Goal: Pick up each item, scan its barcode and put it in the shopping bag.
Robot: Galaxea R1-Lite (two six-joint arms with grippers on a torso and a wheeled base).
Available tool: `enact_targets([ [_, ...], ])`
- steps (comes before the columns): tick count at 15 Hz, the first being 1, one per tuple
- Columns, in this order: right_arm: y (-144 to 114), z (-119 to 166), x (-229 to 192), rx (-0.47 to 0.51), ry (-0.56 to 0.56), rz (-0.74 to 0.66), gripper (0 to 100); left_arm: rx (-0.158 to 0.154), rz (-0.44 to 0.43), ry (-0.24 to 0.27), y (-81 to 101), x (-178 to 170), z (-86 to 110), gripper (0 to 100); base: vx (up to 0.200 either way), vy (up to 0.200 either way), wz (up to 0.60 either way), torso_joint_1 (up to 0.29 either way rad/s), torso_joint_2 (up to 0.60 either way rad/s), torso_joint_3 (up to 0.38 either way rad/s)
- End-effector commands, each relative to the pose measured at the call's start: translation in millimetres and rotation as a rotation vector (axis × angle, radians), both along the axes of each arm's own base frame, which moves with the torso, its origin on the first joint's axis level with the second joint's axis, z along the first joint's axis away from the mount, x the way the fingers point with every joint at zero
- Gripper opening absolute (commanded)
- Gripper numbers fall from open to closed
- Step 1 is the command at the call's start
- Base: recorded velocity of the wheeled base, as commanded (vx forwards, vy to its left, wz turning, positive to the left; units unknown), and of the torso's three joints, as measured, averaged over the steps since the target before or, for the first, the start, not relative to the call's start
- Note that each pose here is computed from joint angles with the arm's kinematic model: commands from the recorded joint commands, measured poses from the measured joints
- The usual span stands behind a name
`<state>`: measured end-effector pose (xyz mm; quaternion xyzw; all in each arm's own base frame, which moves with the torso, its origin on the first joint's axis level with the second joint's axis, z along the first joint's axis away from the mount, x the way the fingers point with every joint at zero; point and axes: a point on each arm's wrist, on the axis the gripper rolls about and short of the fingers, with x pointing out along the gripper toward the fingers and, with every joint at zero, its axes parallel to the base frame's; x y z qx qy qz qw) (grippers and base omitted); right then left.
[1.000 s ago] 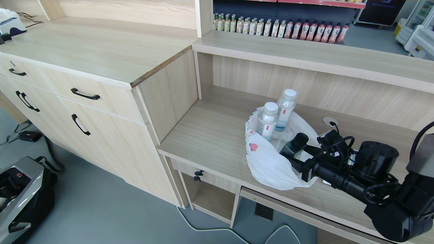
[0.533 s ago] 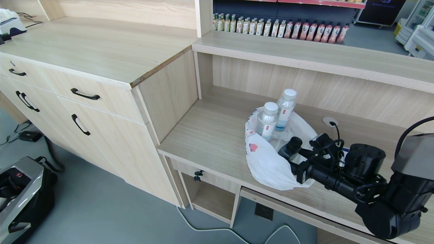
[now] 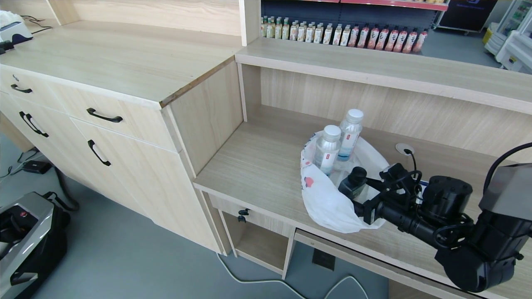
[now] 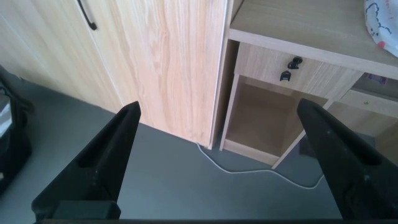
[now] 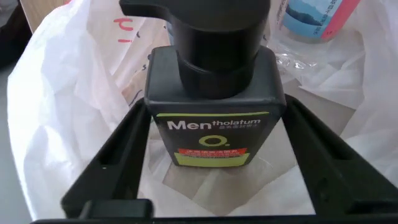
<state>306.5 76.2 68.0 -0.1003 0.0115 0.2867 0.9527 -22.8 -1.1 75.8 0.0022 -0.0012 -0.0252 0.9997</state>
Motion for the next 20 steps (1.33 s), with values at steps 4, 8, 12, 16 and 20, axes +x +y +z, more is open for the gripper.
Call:
enact_targets([
  [4,3,47,3,0.033,-0.142,0.010,100,0.000,0.000,-0.001,0.0,0,0.0,100,0.000,0.000,0.00,0.000,0.00,0.000],
  [8,4,96,-10,-0.011,-0.241,0.042,100,0.000,0.000,-0.001,0.0,0,0.0,100,0.000,0.000,0.00,0.000,0.00,0.000],
  [12,-10,154,-60,-0.170,-0.369,0.030,100,0.000,0.000,-0.001,0.0,0,0.0,100,0.000,0.000,0.00,0.000,0.00,0.000],
  [16,-14,228,-79,-0.198,-0.603,-0.009,100,0.000,-0.002,-0.001,0.0,0,0.0,100,0.000,0.000,-0.60,-0.005,0.00,0.005],
  [20,-23,305,-116,-0.129,-0.480,-0.248,100,0.000,0.000,-0.001,0.0,0,0.0,100,0.000,0.000,-0.60,0.006,0.00,0.001],
])
